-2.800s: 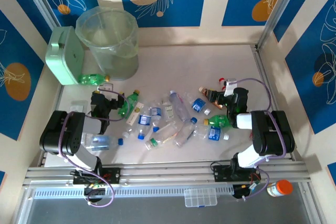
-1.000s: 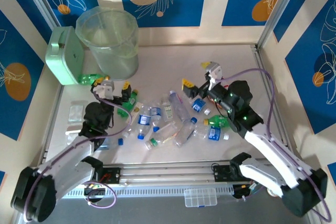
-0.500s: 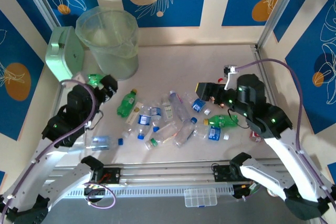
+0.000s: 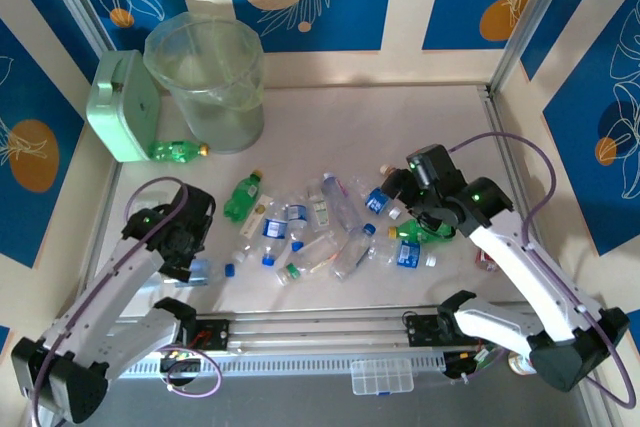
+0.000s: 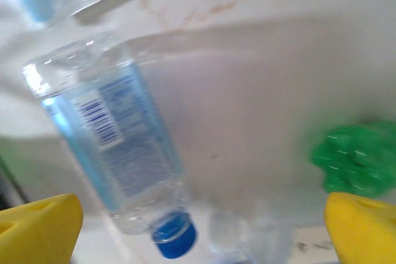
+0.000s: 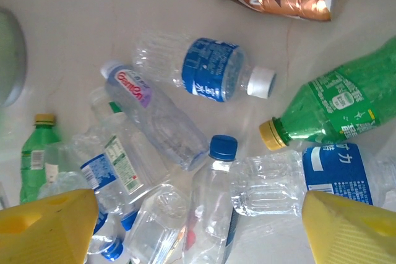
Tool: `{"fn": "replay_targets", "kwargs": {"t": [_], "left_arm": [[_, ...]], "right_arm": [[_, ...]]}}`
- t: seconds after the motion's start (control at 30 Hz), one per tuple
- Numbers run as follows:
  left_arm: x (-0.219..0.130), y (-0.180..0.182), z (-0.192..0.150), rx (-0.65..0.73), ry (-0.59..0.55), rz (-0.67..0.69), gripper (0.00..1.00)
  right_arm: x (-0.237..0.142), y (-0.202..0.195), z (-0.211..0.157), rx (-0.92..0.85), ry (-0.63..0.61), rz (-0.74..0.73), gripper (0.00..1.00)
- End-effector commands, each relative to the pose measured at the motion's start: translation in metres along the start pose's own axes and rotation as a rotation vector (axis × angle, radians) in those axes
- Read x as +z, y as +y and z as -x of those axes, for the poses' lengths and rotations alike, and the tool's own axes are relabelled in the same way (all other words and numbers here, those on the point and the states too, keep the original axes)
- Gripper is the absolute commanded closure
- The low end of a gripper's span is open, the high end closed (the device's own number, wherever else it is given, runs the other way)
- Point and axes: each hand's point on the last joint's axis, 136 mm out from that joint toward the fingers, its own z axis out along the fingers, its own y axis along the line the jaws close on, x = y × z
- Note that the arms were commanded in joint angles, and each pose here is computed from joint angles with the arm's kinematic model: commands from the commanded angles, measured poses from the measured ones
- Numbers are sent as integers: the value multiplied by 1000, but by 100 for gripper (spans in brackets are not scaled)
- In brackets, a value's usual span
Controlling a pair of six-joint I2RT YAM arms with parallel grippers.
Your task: Put the plastic bottles in the bin
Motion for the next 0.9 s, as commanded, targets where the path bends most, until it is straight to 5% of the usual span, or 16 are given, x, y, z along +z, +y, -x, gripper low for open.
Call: {"fn": "replay_targets", "kwargs": {"t": [0.0, 0.17, 0.63, 0.87], "left_arm": [[7, 19, -16, -52, 99, 149, 1], [19, 38, -18, -60, 105, 279, 1], [74, 42, -34, -114, 183, 259, 1], [86, 41, -32, -93, 161, 292, 10]], "right_arm": [[10, -14, -12, 61, 44, -77, 14], [19, -9, -16, 53, 52, -101, 15], [30, 5, -18, -5, 49, -94, 15], [29, 7, -17, 3, 37, -74, 16]]}}
